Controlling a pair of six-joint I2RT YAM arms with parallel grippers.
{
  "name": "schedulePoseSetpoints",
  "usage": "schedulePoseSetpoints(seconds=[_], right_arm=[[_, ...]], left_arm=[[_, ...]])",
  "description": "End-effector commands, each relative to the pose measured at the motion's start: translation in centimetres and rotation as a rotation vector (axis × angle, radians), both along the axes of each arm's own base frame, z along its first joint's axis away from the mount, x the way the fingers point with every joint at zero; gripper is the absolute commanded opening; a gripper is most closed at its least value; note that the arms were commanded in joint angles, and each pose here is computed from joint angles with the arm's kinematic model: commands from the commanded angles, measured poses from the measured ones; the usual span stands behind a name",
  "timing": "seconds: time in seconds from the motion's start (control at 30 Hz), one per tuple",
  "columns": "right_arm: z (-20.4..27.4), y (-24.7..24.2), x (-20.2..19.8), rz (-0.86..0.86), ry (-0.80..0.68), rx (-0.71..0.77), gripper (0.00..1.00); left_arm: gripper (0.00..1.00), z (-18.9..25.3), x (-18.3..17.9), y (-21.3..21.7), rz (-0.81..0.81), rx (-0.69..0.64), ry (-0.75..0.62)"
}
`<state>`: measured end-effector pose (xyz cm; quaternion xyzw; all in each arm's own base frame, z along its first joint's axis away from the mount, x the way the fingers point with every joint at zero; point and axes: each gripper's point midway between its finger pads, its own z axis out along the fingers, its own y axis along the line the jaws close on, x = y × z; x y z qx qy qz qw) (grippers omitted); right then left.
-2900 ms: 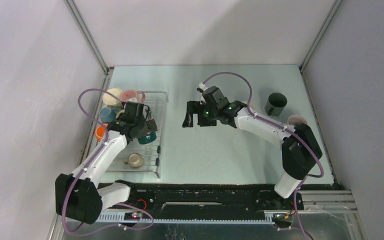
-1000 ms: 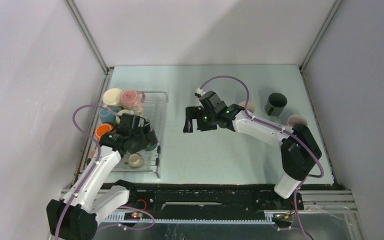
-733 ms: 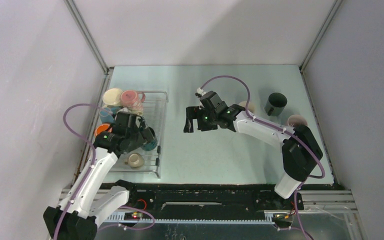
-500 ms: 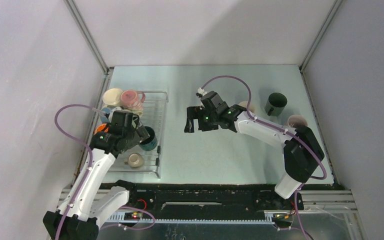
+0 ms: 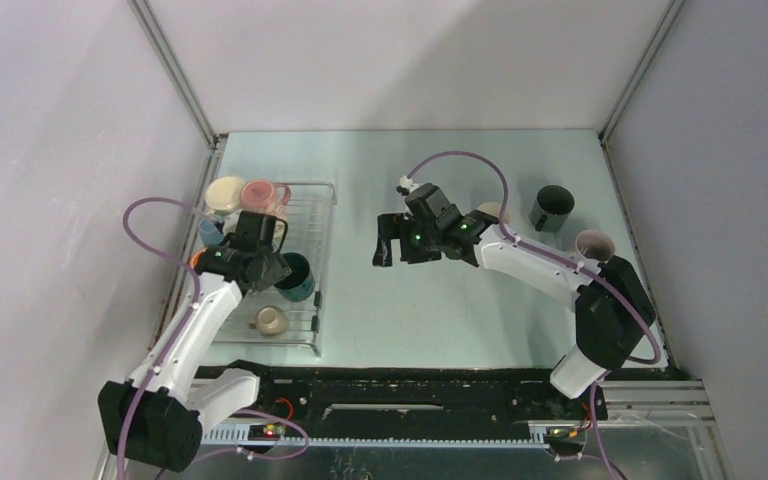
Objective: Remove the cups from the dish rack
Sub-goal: Unload the cup from the dish rack.
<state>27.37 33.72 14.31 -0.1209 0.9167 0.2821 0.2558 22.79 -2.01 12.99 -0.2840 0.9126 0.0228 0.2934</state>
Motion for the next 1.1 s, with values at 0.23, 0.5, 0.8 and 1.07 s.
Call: schedulePoseSetpoints(seconds=[0.23, 0.5, 0.8, 1.07], right_arm=[[2.1, -1.2, -0.6, 0.0, -0.067, -0.005, 1.0], [3.2, -1.7, -0.9, -0.008, -0.084, 0.002, 1.0], [4.4, -2.1, -1.1, -0.017, -0.102, 0.018, 1.0], [4.7, -2.4, -1.2, -0.022, -0.106, 0.016, 1.0]], left_arm=[[0.38, -0.4, 3.4, 0.5, 0.014, 0.046, -0.044], [0.18, -1.4, 3.4, 0.4, -0.01, 0.055, -0.019], [0.3, -2.4, 2.9, 0.3, -0.044, 0.059, 0.008], [0.25, -3.1, 2.8, 0.2, -0.046, 0.055, 0.016]])
